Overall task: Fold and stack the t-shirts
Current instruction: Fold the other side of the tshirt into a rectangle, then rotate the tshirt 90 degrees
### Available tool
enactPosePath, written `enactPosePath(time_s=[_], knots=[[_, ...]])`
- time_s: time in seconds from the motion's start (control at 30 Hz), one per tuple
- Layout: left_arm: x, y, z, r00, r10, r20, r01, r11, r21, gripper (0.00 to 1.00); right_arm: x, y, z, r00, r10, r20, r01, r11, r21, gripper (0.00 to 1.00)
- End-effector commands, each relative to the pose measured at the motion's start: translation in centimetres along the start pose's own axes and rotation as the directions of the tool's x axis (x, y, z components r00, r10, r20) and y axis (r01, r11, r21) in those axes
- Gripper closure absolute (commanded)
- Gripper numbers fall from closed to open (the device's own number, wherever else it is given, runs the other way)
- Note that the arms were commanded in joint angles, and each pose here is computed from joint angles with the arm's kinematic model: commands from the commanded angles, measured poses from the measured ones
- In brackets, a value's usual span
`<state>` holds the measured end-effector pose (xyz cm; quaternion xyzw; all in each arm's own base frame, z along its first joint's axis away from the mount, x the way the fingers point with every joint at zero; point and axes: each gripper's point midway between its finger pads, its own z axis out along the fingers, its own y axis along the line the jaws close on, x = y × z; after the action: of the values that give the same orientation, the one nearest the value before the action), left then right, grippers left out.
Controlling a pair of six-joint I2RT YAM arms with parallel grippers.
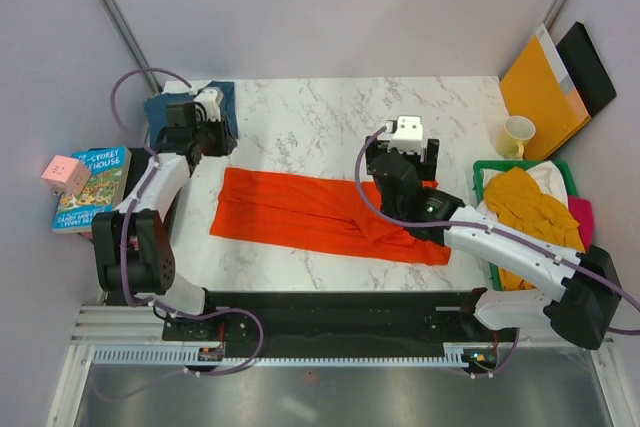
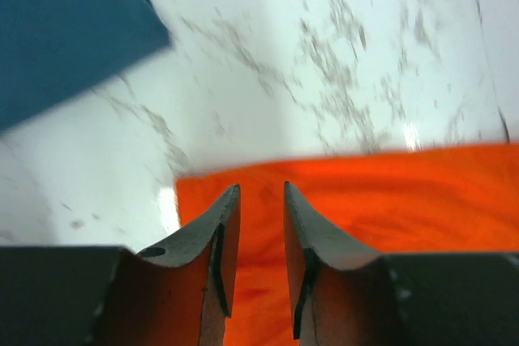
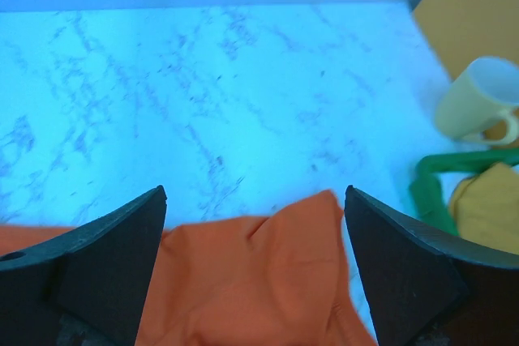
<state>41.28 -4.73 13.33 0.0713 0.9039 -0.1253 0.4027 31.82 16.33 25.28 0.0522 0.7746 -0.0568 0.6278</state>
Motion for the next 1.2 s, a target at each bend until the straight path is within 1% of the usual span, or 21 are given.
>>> enactPosePath(time_s=[0.0,0.03,0.1,0.13,0.17,0.23,0.3,0.33,0.5,0.57,0.6,0.63,0.7,0.73,0.8,0.83,0.9,0.93,0.97,1.03,1.17], knots=[[-3.3,4.0,0.8,0.972,-0.091,0.217,0.105,0.993,-0.054,0.63,-2.9,-1.5,1.3,0.973,-0.218,0.074,0.202,0.964,0.173,0.02],[-3.7,4.9,1.1,0.957,-0.076,0.279,0.100,0.993,-0.071,0.62,-2.7,-1.1,1.4,0.974,-0.212,0.074,0.199,0.968,0.151,0.02],[-3.0,6.0,1.9,0.949,-0.057,0.309,0.097,0.988,-0.117,0.60,-2.5,-1.3,1.6,0.981,-0.177,0.077,0.167,0.978,0.127,0.02],[-1.2,6.4,2.6,0.951,-0.054,0.306,0.098,0.987,-0.128,0.59,-2.3,-1.2,1.7,0.987,-0.142,0.080,0.132,0.984,0.119,0.02],[-2.3,6.6,2.5,0.928,-0.017,0.373,0.075,0.987,-0.140,0.57,-2.3,-1.3,1.8,0.988,-0.132,0.079,0.122,0.985,0.120,0.02],[-1.5,6.2,2.3,0.935,-0.003,0.354,0.053,0.990,-0.130,0.56,-2.0,-1.4,1.9,0.988,-0.140,0.060,0.132,0.983,0.125,0.02],[-2.8,5.3,0.4,0.899,0.042,0.435,0.012,0.993,-0.119,0.55,-2.1,-1.2,2.0,0.987,-0.155,0.046,0.148,0.981,0.126,0.02],[-1.3,4.7,0.3,0.908,0.056,0.416,-0.013,0.994,-0.106,0.55,-2.0,-1.2,2.0,0.984,-0.172,0.036,0.166,0.978,0.128,0.02],[1.3,2.9,-0.8,0.908,0.043,0.416,-0.026,0.999,-0.046,0.55,-1.9,-0.3,2.7,0.985,-0.168,0.026,0.164,0.979,0.121,0.02],[2.2,2.7,-0.8,0.903,0.039,0.428,-0.025,0.999,-0.038,0.45,-1.8,0.3,3.1,0.988,-0.153,0.018,0.149,0.982,0.120,0.02],[2.8,2.6,-1.0,0.878,0.049,0.476,-0.028,0.998,-0.051,0.38,-1.7,0.6,3.2,0.989,-0.145,0.013,0.142,0.984,0.111,0.02],[3.5,2.3,-1.1,0.872,0.056,0.486,-0.041,0.998,-0.041,0.27,-1.7,0.9,3.3,0.989,-0.146,0.007,0.144,0.984,0.107,0.02],[4.3,1.1,-2.3,0.808,0.109,0.579,-0.104,0.994,-0.042,0.01,-1.6,1.2,3.5,0.991,-0.136,0.001,0.135,0.986,0.100,0.02],[4.4,0.7,-3.0,0.779,0.144,0.610,-0.136,0.989,-0.060,0.00,-1.5,1.2,3.5,0.991,-0.136,-0.002,0.136,0.986,0.101,0.02],[6.6,-0.7,-2.9,0.771,0.189,0.608,-0.182,0.980,-0.074,0.00,-1.4,1.0,3.5,0.992,-0.128,-0.005,0.128,0.986,0.103,0.02],[5.2,-1.2,-4.0,0.698,0.252,0.670,-0.230,0.965,-0.124,0.00,-1.3,1.0,3.4,0.992,-0.128,-0.011,0.129,0.987,0.099,0.02],[5.1,-2.0,-3.5,0.707,0.271,0.653,-0.247,0.960,-0.131,0.00,-0.8,0.7,3.3,0.993,-0.119,-0.022,0.121,0.987,0.104,0.02],[5.9,-1.2,-2.5,0.759,0.248,0.602,-0.210,0.969,-0.134,0.00,-0.8,0.6,3.1,0.994,-0.110,-0.022,0.111,0.988,0.103,0.02],[5.7,-0.5,-1.8,0.778,0.230,0.585,-0.179,0.973,-0.143,0.00,-0.6,0.5,3.0,0.994,-0.109,-0.028,0.111,0.989,0.099,0.02],[4.5,2.0,-2.0,0.791,0.165,0.588,-0.040,0.975,-0.219,0.00,-0.7,0.3,2.9,0.995,-0.093,-0.024,0.095,0.991,0.097,0.02],[4.9,2.0,-1.8,0.801,0.161,0.577,-0.039,0.975,-0.219,0.00,-0.8,-0.3,2.7,0.997,-0.075,-0.021,0.076,0.992,0.097,0.02]])
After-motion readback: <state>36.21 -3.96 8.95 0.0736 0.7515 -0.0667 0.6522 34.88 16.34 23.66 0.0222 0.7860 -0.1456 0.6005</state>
